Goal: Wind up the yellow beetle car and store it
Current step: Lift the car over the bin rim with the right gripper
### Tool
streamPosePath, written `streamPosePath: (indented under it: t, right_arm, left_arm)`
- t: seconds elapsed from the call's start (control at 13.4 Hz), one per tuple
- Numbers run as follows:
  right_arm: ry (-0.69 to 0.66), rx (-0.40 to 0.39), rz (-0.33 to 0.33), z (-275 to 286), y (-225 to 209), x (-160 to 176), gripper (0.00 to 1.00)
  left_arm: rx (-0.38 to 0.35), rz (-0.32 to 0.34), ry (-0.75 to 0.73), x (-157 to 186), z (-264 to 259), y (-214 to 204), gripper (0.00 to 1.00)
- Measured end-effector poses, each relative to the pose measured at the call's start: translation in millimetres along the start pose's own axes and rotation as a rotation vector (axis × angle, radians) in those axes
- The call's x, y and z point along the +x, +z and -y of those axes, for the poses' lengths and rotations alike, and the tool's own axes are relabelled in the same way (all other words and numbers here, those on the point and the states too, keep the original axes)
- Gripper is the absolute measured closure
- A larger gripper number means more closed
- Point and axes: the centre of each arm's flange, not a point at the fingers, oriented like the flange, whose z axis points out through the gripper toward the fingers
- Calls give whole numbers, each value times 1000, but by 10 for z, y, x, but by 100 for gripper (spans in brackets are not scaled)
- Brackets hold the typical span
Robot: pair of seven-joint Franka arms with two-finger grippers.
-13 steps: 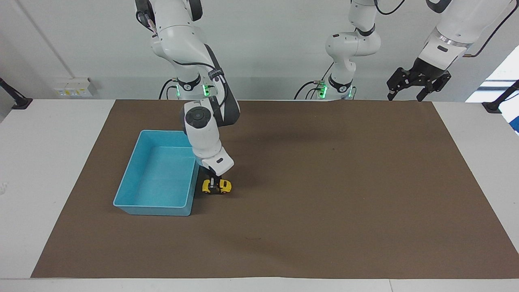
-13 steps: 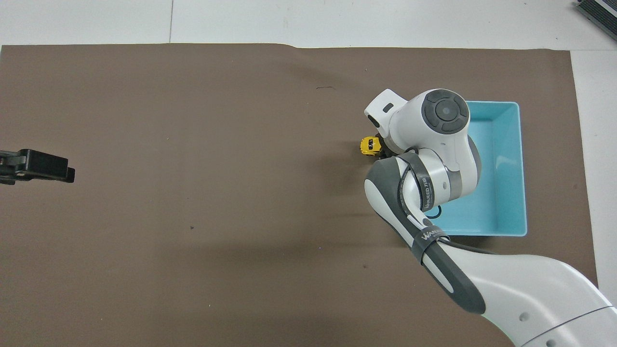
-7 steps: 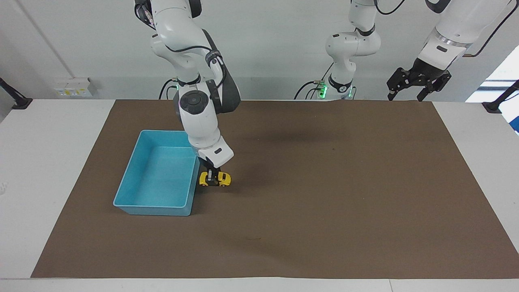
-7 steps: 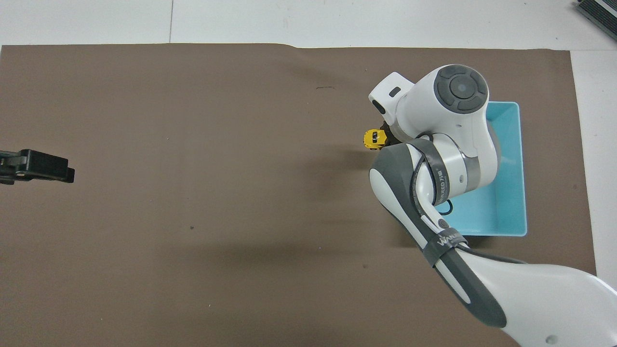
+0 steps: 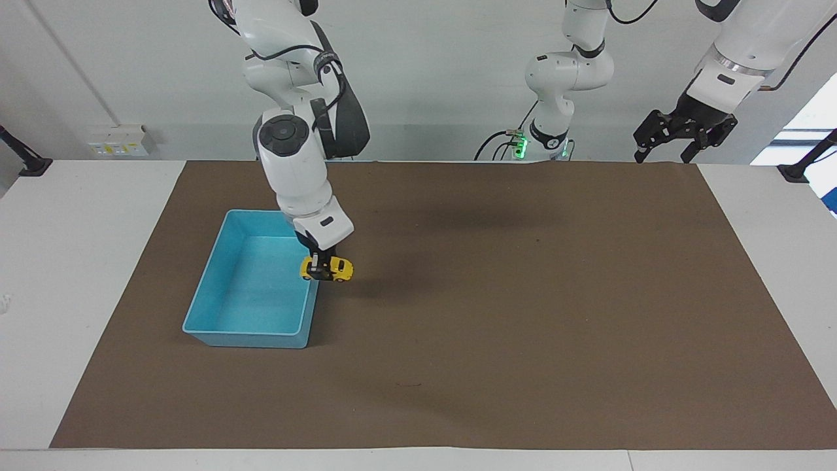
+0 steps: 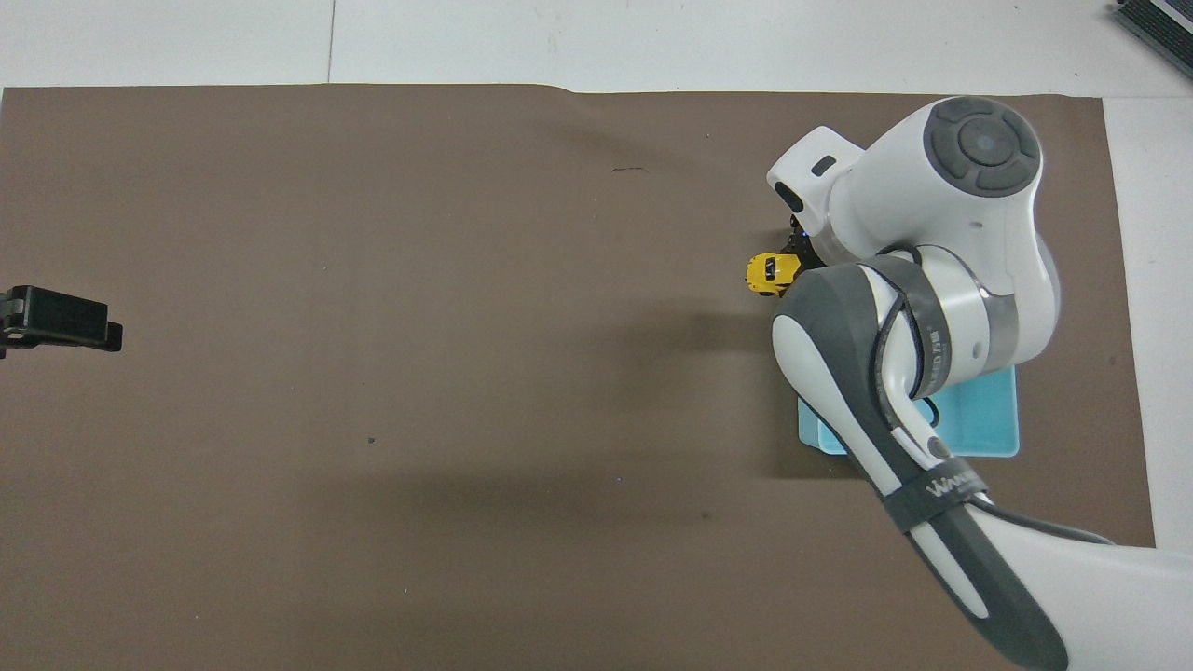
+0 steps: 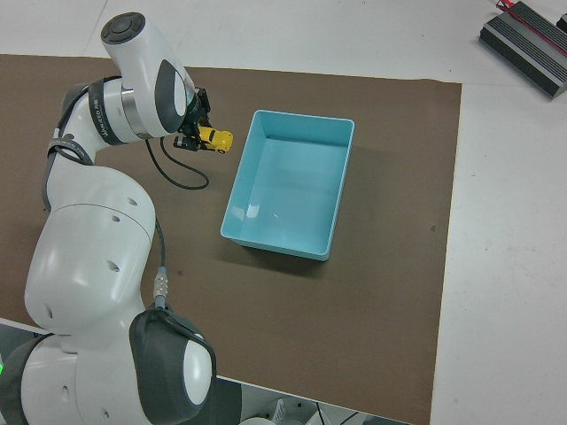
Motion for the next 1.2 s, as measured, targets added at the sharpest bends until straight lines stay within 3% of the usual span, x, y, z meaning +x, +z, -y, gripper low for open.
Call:
streamPosePath:
  t: [0.22,0.67,1.2]
  right_arm:
    - [-2,29,8,-29,102,-478,55]
    - [35,100,19,267,347,-1122,55]
    - [-44,2,16,473,599,-1411,55]
  left_arm:
    - [0,0,0,0,-1,0,0]
    - [0,0,3,-1,-14,1,0]
    - [0,0,0,0,-2,0,0]
